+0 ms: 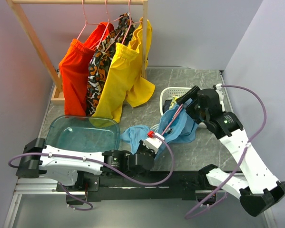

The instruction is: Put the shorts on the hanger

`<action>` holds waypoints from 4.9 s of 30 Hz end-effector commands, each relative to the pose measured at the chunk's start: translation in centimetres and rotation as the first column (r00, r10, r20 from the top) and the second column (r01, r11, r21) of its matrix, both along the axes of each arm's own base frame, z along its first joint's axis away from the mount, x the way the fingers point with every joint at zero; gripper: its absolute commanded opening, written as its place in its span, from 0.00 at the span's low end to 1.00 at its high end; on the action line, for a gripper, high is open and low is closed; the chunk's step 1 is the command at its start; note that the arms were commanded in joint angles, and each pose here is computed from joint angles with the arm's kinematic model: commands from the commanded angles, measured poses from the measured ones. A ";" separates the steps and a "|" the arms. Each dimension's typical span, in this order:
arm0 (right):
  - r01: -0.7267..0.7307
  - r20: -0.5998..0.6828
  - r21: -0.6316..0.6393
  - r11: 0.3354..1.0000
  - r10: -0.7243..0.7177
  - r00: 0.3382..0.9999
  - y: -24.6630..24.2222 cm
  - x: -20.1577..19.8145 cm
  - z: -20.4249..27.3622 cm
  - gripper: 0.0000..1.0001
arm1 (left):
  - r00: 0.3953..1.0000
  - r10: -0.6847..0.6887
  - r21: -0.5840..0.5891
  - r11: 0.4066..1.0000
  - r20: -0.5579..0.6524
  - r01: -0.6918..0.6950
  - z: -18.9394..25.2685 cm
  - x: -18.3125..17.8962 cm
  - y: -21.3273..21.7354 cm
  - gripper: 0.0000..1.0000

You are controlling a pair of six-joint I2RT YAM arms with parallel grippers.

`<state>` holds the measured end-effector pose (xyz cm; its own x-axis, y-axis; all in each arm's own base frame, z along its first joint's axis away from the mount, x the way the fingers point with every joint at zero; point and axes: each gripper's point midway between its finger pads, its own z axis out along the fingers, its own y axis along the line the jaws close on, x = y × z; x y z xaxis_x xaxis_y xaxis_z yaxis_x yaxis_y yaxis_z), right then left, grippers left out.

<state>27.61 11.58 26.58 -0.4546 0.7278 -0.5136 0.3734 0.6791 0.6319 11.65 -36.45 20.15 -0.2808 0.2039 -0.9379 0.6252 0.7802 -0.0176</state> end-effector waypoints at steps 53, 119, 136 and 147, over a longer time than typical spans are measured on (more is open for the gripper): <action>-0.407 0.526 -0.108 0.907 0.400 0.750 14.1 11.2 13.6 1.00 | 0.953 -0.153 -0.621 0.729 0.262 0.288 37.1 -3.3 28.7 0.01; -0.645 0.366 -0.352 0.678 0.734 0.572 30.4 -5.4 9.1 1.00 | 0.671 0.725 -0.459 0.654 0.156 -0.601 30.4 4.9 38.4 0.01; -0.622 0.372 -0.341 0.705 0.709 0.599 26.8 -5.7 8.7 1.00 | 0.678 0.706 -0.378 0.695 0.204 -0.611 33.3 5.9 37.2 0.01; -0.643 0.346 -0.346 0.683 0.730 0.589 27.3 -6.0 8.2 1.00 | 0.491 0.828 -0.204 0.548 0.272 -0.811 32.0 5.7 39.6 0.01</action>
<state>21.62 39.21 33.12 -0.4984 0.1469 -0.8544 -0.5192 0.7387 0.4299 17.79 0.96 52.00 0.0255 -0.0957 -0.9951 -0.1211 0.9878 -0.0981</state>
